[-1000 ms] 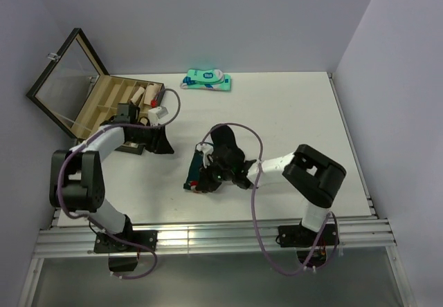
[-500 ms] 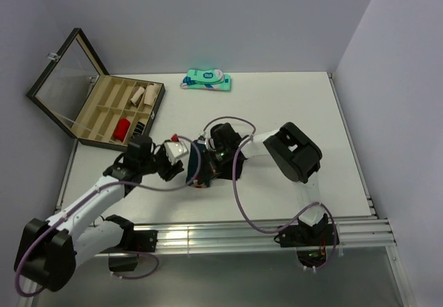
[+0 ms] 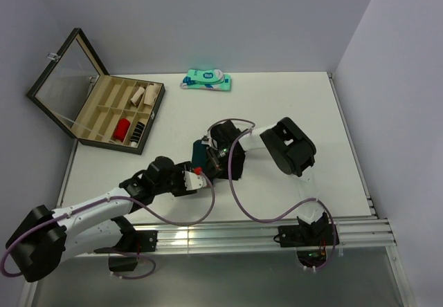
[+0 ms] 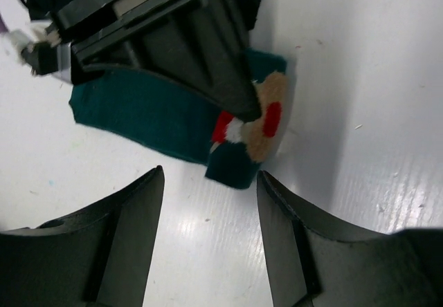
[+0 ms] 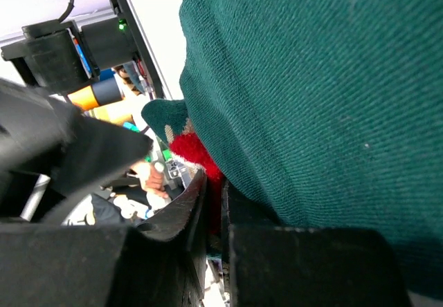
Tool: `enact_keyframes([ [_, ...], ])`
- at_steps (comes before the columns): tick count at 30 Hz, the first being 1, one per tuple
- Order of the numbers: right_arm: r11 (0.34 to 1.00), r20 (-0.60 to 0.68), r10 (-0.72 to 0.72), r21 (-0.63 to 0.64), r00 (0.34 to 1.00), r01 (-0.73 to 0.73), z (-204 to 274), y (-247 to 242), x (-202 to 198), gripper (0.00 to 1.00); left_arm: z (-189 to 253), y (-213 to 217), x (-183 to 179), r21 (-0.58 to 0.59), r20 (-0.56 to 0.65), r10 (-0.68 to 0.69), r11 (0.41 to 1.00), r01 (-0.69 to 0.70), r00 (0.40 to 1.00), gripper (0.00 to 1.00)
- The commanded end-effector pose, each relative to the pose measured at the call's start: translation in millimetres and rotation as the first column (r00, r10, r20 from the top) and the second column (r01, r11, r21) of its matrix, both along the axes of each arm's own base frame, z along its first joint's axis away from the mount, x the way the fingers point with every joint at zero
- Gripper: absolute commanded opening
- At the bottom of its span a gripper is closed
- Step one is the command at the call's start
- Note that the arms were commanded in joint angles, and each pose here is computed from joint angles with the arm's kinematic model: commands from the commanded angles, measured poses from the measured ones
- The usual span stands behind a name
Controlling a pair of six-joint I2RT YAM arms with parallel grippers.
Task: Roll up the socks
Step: Roll the sock at the center of the board.
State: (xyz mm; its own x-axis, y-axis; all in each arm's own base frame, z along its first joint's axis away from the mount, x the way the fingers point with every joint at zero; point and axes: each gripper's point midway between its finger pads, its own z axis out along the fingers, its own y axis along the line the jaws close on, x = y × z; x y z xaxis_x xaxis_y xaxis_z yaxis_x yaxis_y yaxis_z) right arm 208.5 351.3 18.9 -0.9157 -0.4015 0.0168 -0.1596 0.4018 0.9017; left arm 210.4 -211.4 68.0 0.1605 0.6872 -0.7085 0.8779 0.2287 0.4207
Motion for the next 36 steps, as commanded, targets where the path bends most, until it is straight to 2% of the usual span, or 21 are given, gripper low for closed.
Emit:
enact_keyframes([
  [1, 0.996, -0.031, -0.023, -0.093, 0.999, 0.020, -19, -5, 3, 0.10, 4, -12, 2, 0.009, 0.081, -0.020, 1.000, 0.019, 0.997, 0.61],
  [8, 0.992, -0.040, -0.014, -0.122, 0.999, 0.009, -24, -6, 5, 0.10, -13, -30, -19, 0.043, 0.086, -0.091, 0.995, 0.087, 0.992, 0.62],
  [16, 0.992, -0.044, -0.007, -0.124, 0.999, 0.002, -27, -10, 1, 0.10, -24, -36, -8, 0.049, 0.085, -0.049, 0.998, 0.045, 0.995, 0.58],
  [22, 0.991, -0.048, 0.001, -0.135, 0.999, -0.007, -28, -13, -3, 0.09, -35, -37, -2, 0.068, 0.067, -0.031, 0.997, 0.026, 0.997, 0.51],
  [25, 0.991, -0.047, 0.004, -0.136, 0.999, -0.010, -29, -15, -3, 0.09, -34, -34, 2, 0.071, 0.043, -0.019, 0.997, 0.016, 0.999, 0.45],
  [30, 0.992, -0.043, -0.005, -0.123, 0.999, -0.001, -24, -13, 1, 0.10, -40, -28, 6, 0.104, -0.008, -0.018, 0.994, 0.018, 1.000, 0.26],
  [36, 0.996, 0.006, -0.021, -0.086, 1.000, 0.022, -7, -8, 8, 0.17, -54, -26, -11, 0.158, -0.142, -0.071, 0.983, 0.093, 0.987, 0.08],
])
